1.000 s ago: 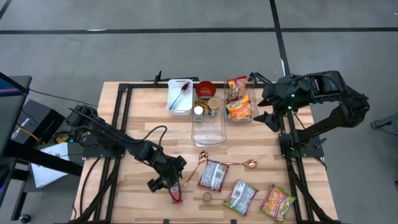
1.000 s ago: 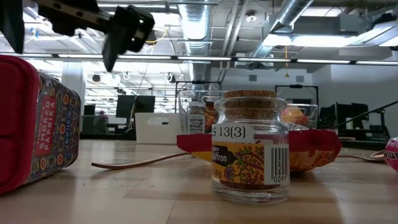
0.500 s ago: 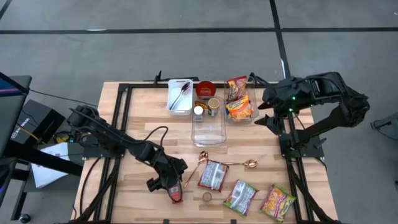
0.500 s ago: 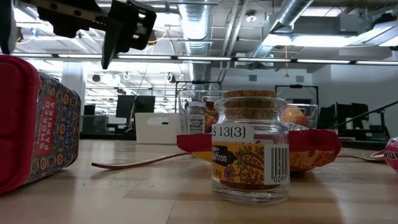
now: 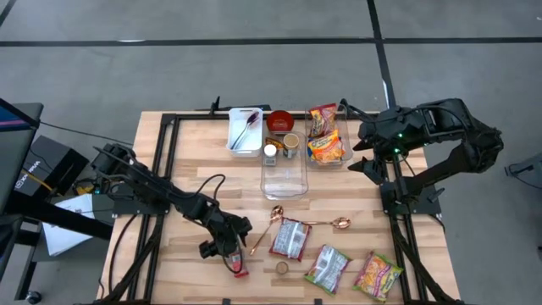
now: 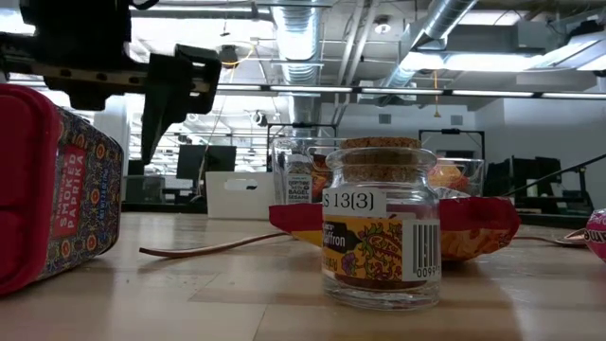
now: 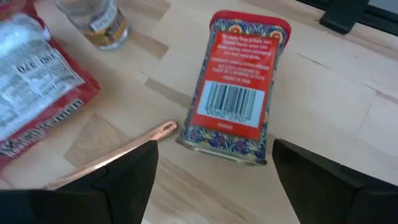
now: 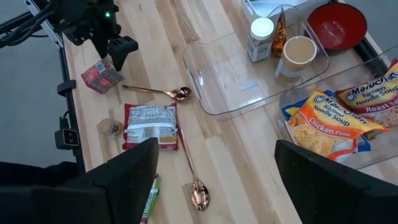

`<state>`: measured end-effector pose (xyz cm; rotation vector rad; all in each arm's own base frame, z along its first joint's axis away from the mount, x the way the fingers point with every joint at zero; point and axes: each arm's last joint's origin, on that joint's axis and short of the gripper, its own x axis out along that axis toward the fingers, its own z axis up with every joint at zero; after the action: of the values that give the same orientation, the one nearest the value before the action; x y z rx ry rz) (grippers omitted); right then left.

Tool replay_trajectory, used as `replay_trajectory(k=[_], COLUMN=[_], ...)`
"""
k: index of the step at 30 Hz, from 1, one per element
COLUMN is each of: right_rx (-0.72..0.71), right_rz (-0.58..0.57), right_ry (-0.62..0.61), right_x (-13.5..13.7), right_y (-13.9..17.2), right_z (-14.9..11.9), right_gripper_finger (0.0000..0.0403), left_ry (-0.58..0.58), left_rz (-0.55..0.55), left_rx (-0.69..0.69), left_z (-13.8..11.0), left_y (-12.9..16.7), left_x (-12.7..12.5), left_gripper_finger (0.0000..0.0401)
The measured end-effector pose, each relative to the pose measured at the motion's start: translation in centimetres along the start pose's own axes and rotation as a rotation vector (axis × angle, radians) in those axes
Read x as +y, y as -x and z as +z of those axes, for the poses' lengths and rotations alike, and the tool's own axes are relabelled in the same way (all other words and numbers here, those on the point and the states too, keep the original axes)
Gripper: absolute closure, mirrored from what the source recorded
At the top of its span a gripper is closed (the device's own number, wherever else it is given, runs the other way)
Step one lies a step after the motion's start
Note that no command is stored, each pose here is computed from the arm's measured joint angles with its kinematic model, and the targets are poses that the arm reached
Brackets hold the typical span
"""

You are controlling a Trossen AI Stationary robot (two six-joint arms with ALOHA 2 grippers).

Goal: Pick & Place Food Item
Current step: Put the red spice can into the left transparent bin

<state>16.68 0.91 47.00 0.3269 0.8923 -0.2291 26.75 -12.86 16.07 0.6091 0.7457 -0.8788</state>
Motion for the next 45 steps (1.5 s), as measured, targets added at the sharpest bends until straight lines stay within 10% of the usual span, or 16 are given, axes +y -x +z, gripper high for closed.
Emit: replay_trajectory(k=[22, 45], right_rx=[0.004, 0.003], right_rz=[-0.002, -0.003], right_ry=[-0.032, -0.027], right_x=[0.0, 0.0], right_y=[0.0, 0.0], right_z=[0.0, 0.0], right_gripper_finger=[0.0088, 0.0088], left_ry=[-0.022, 0.276], left_rz=[-0.009, -0.062], left_rx=[-0.043, 0.049], left_z=[-0.7, 1.4], left_y=[-2.2, -3.1], left_x=[0.0, -5.4], left_gripper_finger=[0.0129, 0.0192])
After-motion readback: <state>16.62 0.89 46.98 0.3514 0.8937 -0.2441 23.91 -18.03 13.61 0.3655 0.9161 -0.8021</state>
